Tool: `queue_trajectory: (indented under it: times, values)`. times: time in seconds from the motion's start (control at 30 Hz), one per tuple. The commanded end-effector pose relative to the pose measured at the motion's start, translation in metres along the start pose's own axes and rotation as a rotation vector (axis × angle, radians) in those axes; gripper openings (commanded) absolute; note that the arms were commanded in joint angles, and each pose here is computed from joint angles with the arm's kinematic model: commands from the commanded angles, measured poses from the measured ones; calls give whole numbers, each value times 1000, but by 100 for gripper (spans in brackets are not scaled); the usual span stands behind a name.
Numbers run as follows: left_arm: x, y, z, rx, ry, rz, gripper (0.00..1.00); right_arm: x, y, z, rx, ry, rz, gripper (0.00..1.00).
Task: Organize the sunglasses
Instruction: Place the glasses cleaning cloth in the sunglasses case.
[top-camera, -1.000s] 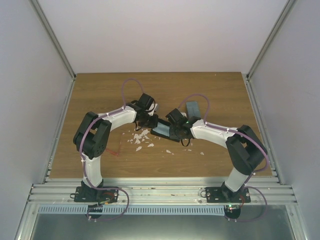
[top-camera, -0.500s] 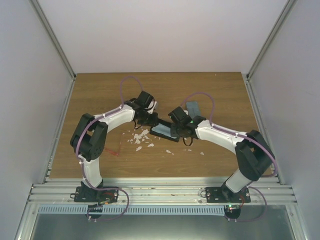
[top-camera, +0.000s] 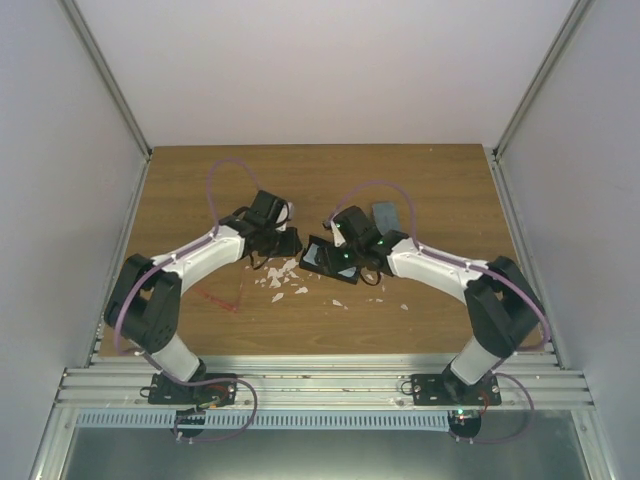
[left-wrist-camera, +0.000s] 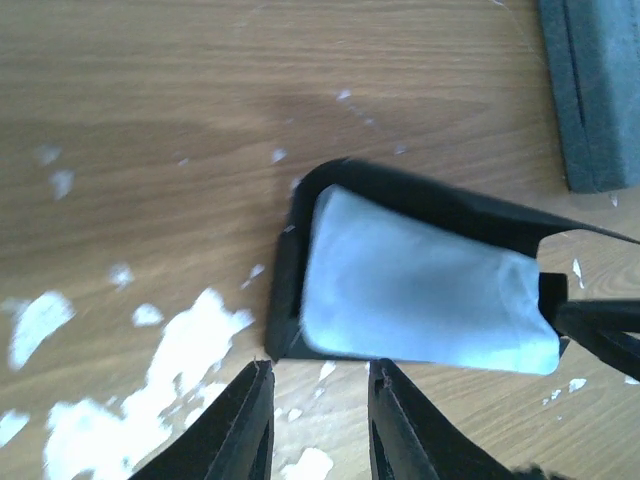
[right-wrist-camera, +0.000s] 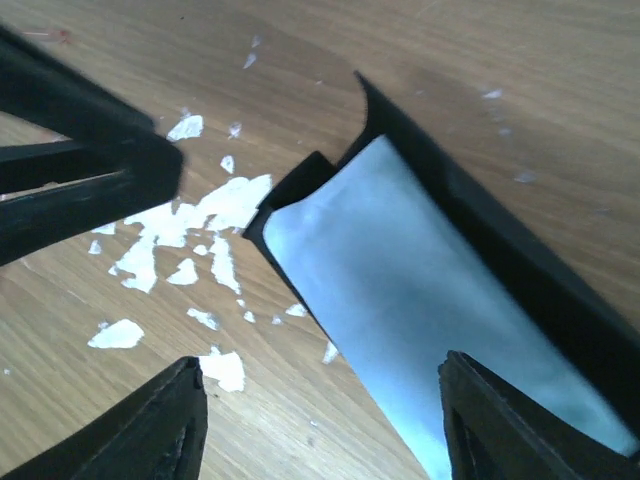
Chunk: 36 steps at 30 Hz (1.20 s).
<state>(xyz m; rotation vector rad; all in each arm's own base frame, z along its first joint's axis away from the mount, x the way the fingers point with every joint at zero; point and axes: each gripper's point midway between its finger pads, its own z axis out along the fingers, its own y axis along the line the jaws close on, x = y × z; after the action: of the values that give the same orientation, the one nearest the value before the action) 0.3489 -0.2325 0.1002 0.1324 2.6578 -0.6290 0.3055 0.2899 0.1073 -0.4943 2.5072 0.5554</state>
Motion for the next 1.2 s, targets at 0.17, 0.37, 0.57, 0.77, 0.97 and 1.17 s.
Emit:
queue_trajectory:
  times: [0.17, 0.37, 0.57, 0.77, 0.97, 1.17]
  values:
    - [16, 29, -26, 12, -110, -129, 30, -15, 21, 42, -118, 15, -212, 81]
    - [34, 37, -18, 24, -80, -145, 30, -13, 23, 55, -139, 39, -283, 86]
    - [41, 41, -11, 29, -64, -155, 30, -4, 28, 70, -186, 90, -334, 86]
    - [48, 46, -2, 25, -43, -163, 30, 5, 27, 79, -225, 143, -326, 85]
    - [50, 47, 2, 27, -31, -167, 30, 14, 28, 84, -248, 179, -320, 86]
    - [51, 47, 4, 28, -26, -166, 30, 22, 28, 89, -267, 211, -307, 86]
